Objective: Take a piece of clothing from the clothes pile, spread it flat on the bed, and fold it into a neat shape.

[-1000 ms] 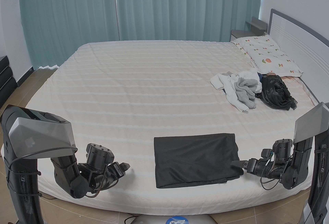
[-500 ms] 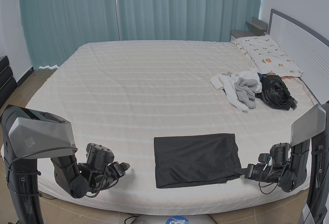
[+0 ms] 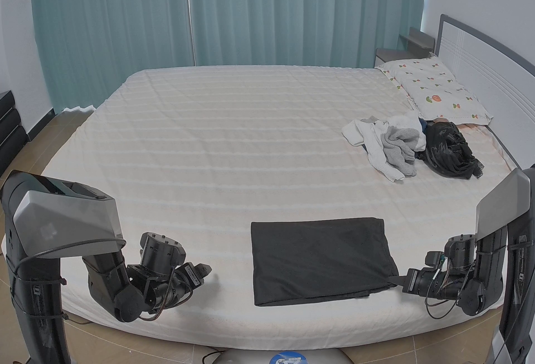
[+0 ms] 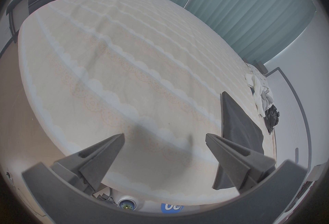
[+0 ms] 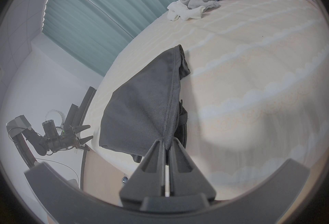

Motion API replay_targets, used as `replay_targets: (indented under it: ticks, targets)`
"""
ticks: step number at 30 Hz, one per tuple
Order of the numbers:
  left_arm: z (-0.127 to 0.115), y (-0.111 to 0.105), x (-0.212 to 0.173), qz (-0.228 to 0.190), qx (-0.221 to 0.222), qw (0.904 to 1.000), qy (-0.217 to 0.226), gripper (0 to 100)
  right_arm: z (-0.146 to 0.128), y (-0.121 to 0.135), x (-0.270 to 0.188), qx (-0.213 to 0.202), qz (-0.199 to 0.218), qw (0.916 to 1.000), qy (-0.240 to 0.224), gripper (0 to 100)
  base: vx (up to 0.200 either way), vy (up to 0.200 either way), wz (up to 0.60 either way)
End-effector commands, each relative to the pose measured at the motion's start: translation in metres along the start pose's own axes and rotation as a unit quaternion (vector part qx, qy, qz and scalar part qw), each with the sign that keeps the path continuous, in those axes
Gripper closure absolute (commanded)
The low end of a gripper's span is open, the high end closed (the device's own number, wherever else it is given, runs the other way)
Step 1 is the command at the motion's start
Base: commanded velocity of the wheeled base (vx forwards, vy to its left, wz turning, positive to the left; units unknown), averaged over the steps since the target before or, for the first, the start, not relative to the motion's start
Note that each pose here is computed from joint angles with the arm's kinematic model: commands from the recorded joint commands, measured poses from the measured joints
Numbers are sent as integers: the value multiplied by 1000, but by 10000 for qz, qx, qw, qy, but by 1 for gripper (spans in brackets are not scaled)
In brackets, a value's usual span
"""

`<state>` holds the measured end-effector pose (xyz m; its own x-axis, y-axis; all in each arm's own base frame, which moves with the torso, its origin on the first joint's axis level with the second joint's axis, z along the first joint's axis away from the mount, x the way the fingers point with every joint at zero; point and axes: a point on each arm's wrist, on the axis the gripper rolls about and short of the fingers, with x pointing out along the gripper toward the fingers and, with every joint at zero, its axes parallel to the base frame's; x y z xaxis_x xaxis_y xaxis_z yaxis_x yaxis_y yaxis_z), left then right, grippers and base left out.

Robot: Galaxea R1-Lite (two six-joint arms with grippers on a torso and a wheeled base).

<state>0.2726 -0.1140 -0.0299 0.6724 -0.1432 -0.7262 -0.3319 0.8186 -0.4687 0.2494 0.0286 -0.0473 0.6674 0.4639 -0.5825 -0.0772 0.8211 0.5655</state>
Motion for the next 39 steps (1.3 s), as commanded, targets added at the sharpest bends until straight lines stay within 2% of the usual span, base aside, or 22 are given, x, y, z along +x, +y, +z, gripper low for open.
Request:
replay_targets:
  ticks: [1, 4, 5, 9, 19, 25, 34, 39]
  targets:
    - [0, 0, 0, -1, -2, 10000, -2, 0, -4, -3, -5, 69, -76, 9999, 62, 100, 0, 0, 0]
    - [0, 0, 0, -7, -3, 10000, -7, 0, -5, -4, -5, 65, -79, 9999, 69, 100, 0, 0, 0]
    - [0, 0, 0, -1, -2, 10000, -2, 0, -6, -4, -5, 58, -86, 9999, 98, 0, 0, 0, 0]
    - [0, 0, -1, -7, -3, 10000, -7, 0, -7, -4, -2, -32, -86, 9999, 139, 0, 0, 0, 0]
    - [0, 0, 0, 22, -8, 10000, -29, 0, -2, -4, -7, 50, -101, 9999, -7, 0, 0, 0, 0]
    - [-2, 2, 1, 65, 13, 10000, 1, 0, 1, -3, -8, 83, -91, 9999, -71, 0, 200, 0, 0]
    - [-2, 2, 1, 56, 11, 10000, 11, 0, 1, -3, -8, 103, -88, 9999, -77, 0, 0, 0, 0]
    - [-4, -1, 1, 28, -5, 10000, 25, 0, 1, -3, -7, 111, -88, 9999, -77, 0, 0, -200, 0]
